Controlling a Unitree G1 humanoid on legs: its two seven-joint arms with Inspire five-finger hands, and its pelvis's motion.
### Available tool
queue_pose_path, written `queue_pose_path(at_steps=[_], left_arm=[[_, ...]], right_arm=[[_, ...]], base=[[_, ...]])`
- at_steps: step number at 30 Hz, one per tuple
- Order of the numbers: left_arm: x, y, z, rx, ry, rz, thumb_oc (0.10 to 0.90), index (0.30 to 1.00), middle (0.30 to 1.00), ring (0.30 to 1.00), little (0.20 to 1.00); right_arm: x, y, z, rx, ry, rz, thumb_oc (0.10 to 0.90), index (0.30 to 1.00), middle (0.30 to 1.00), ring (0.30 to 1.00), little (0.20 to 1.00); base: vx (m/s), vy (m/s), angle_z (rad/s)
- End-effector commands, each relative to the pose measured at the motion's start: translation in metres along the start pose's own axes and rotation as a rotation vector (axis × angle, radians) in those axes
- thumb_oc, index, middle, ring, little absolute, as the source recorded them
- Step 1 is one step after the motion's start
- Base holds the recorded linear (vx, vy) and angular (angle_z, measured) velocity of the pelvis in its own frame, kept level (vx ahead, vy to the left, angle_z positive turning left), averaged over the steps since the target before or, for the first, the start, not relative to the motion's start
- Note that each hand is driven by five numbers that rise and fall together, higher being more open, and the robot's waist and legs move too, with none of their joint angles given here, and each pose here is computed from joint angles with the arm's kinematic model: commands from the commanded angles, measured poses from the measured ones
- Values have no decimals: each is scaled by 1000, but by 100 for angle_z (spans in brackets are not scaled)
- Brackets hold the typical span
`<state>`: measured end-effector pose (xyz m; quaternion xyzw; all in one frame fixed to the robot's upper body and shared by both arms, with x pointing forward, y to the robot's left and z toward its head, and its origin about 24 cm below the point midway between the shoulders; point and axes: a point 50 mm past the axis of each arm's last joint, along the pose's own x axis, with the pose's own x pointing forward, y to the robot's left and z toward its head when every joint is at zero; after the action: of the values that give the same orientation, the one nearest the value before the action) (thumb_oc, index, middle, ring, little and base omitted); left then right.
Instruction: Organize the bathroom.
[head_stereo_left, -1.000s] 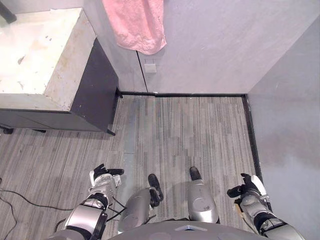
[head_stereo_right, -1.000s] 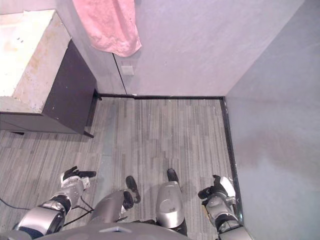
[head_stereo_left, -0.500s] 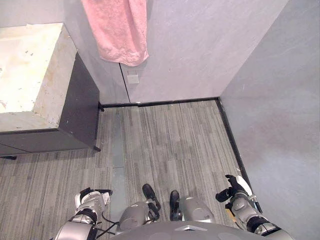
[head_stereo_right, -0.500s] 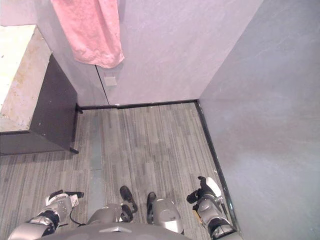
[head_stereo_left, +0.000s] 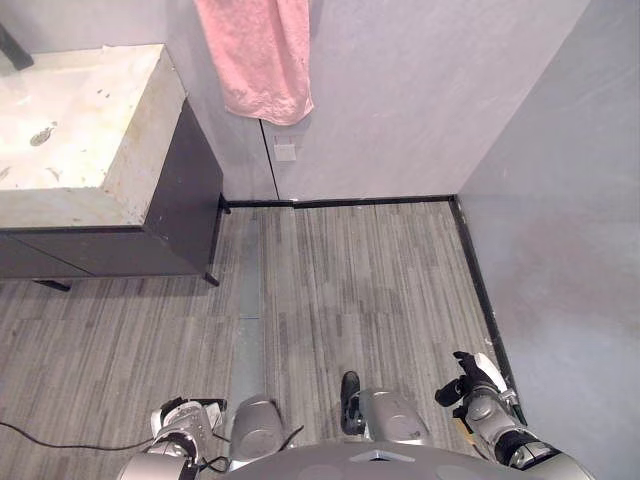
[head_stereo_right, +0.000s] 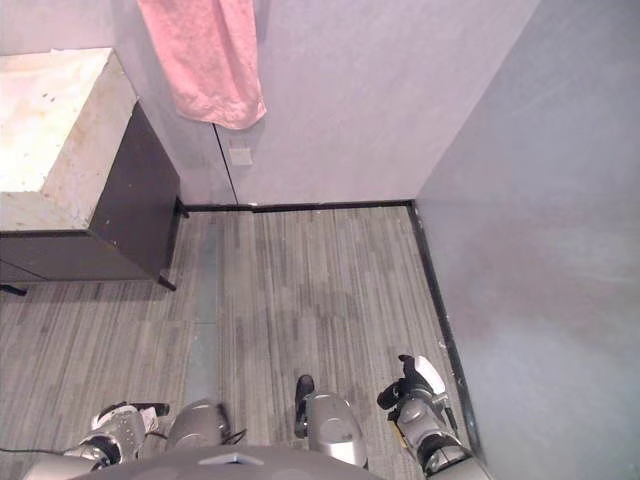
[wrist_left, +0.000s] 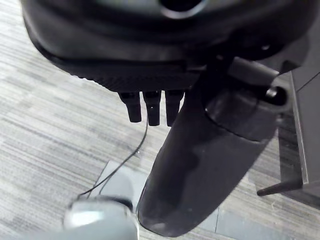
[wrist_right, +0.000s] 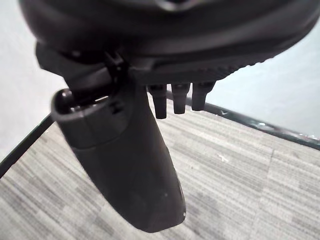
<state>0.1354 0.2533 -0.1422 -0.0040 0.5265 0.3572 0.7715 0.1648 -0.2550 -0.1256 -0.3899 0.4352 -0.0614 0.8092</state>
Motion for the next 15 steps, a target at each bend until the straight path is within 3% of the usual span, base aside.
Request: queue_pose_path(at_steps=[1, 7, 11, 15], left_arm=[[-5, -10, 30, 56, -153, -29, 800, 900, 900, 900, 900], [-14, -32, 43, 166, -221, -107, 800, 900, 900, 900, 900], [-7, -16, 32, 235, -191, -52, 800, 900, 900, 900, 900], [2, 12, 25, 177, -136, 46, 800, 900, 900, 900, 900]], right_arm=[[8, -33, 3, 105, 15, -152, 800, 900, 900, 900, 900], [10, -46, -1, 256, 90, -225, 800, 900, 900, 900, 900], [8, -40, -1, 221, 75, -198, 800, 900, 900, 900, 900], [10, -39, 9, 157, 32, -146, 800, 900, 900, 900, 900]], base=[[-106, 484, 42], [-39, 501, 44], [46, 301, -31], [59, 141, -87]])
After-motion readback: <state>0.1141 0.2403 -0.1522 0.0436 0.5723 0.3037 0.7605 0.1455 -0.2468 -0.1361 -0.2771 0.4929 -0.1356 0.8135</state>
